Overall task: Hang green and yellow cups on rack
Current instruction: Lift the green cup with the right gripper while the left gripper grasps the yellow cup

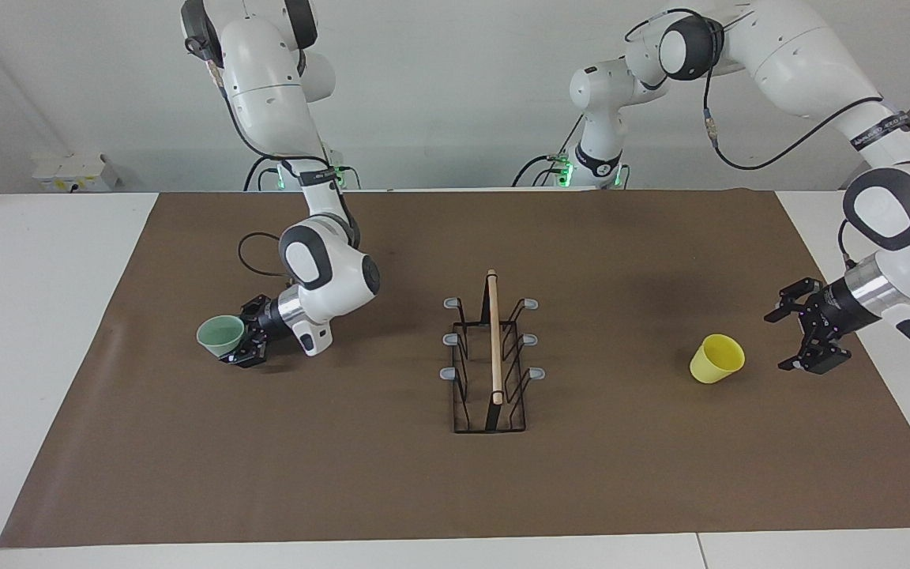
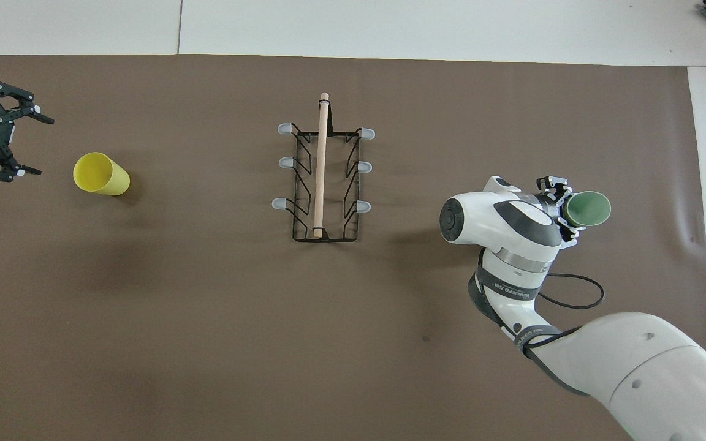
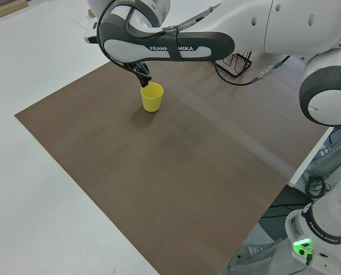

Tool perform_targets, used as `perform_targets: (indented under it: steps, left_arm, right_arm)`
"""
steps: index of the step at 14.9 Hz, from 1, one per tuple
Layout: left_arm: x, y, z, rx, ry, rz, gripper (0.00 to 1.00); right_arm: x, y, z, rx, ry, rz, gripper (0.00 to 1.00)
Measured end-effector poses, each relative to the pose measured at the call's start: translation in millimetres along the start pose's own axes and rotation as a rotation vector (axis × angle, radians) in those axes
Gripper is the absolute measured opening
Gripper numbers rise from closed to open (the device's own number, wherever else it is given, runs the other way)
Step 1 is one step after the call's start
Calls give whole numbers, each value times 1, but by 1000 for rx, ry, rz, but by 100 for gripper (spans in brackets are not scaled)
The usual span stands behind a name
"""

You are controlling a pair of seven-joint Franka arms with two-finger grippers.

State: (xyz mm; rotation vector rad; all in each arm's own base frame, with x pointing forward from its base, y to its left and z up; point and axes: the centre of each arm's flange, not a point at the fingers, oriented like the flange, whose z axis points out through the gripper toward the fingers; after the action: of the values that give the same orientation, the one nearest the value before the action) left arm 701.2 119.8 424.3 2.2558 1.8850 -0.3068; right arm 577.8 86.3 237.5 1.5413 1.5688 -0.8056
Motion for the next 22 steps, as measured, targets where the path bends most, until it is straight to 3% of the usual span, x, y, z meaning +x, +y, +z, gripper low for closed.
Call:
perform_targets:
  steps: [5,9,12,15,18,22]
  left_arm:
    - [21,18,21,-65,30,-71,100]
    - [49,17,43,-69,28,-116,100]
    - [84,8,54,-113,-25,-188,100]
    - [90,7,69,-143,-41,-214,100]
    - [90,-3,93,-115,-56,-234,100]
    - [81,-28,118,-65,-125,-269,100]
  right_arm:
    - [-44,33,-46,140,148,197,68]
    - [-77,47,-86,276,350,333,68]
    - [-100,48,-95,367,480,400,68]
    - [-116,51,-110,448,673,482,68]
    - [-143,56,-125,500,863,567,68]
    - [-170,63,-142,545,1129,661,68]
